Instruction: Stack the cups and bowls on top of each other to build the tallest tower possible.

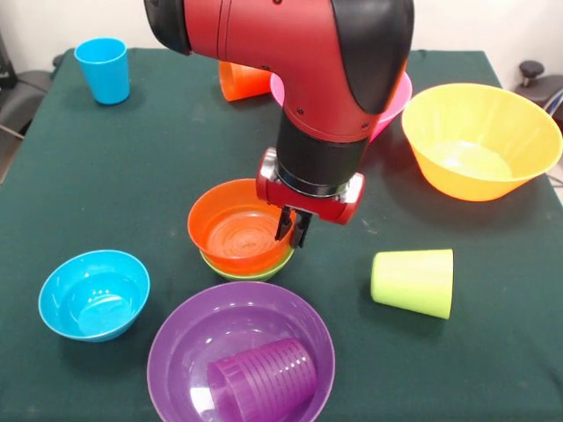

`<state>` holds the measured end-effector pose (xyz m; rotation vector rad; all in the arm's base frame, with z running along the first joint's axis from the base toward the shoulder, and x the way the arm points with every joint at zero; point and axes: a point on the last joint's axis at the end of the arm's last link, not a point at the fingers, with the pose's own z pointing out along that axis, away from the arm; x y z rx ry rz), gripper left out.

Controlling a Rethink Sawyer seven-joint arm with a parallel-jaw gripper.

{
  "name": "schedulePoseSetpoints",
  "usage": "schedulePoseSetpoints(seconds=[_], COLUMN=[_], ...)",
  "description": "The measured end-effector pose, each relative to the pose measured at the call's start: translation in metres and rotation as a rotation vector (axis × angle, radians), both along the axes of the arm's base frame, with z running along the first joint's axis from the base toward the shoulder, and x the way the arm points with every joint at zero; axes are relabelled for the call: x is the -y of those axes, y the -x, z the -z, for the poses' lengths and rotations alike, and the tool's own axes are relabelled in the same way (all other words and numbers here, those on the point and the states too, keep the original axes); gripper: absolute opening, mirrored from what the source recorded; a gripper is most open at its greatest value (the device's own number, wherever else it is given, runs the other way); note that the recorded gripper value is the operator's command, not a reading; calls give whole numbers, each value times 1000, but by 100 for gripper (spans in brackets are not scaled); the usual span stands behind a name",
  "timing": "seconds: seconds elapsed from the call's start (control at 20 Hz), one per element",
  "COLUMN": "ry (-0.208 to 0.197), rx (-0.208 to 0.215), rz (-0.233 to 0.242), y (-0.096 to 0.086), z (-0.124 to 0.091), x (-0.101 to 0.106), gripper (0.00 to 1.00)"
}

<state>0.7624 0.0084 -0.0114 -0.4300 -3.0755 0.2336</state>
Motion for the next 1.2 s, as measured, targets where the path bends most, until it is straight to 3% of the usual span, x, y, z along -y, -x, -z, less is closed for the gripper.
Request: schedulePoseSetpoints(seconds=[1.2], ry=[18], rx=[0], rz=[-2], y=[-1], z=[0], x=[-8], gripper=[0])
